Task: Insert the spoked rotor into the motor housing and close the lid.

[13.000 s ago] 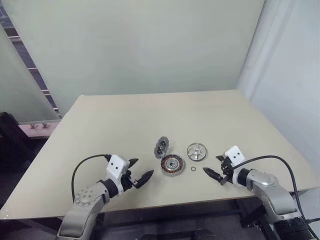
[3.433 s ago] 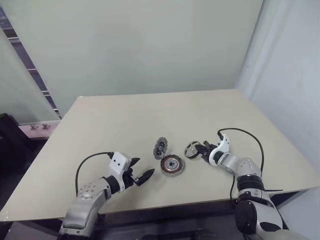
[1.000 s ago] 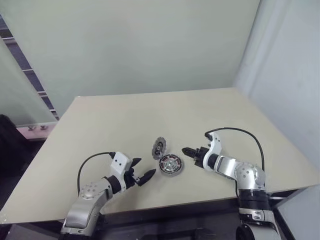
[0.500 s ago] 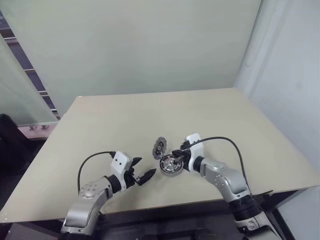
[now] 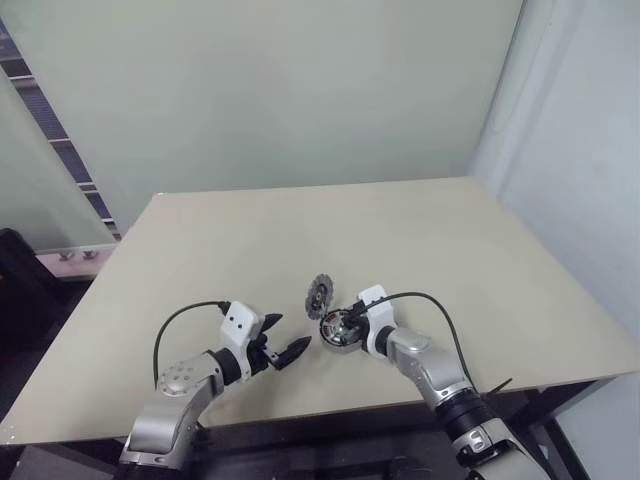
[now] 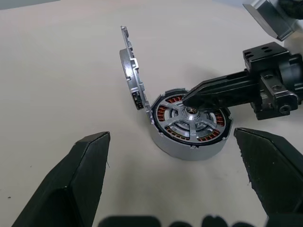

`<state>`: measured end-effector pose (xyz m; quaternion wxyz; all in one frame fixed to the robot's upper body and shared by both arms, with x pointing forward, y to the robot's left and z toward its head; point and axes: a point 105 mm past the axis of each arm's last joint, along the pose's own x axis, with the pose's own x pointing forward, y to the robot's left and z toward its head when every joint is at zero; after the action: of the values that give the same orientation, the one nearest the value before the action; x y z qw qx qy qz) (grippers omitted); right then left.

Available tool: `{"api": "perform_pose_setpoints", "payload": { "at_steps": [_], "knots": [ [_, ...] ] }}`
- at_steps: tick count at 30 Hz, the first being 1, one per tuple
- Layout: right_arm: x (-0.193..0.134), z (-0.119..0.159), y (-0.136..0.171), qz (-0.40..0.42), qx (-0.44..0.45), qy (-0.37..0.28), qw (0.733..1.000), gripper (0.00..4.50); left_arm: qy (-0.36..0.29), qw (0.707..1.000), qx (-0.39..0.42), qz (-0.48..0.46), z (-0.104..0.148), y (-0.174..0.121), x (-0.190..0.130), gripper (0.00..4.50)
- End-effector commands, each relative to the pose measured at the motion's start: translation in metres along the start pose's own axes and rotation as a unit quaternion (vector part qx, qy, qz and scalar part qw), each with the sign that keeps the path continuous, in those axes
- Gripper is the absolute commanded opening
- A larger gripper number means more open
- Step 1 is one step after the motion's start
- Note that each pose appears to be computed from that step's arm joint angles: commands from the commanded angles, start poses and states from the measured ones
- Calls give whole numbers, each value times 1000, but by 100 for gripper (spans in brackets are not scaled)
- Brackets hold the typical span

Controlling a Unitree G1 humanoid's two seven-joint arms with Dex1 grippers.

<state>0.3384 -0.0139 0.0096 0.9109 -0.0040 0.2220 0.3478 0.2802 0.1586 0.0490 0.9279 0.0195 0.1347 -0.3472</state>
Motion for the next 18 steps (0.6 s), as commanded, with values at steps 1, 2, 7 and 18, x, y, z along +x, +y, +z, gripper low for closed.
{"api": "perform_pose_setpoints", "payload": {
  "at_steps": [1,2,7,18],
  "knots": [
    [-12,37,-3,13,-72,-32,997,21,-17,1000,18,-1,12,0,1,450],
    [-14,39,-3,14,-89,-28,996,41,-17,1000,17,-1,12,-1,1,450],
    [-33,47,-1,65,-214,32,974,197,-16,1000,17,-7,10,-3,4,450],
    [-56,35,5,154,-375,159,900,447,-16,1000,16,-15,9,-5,10,450]
  ]
}}
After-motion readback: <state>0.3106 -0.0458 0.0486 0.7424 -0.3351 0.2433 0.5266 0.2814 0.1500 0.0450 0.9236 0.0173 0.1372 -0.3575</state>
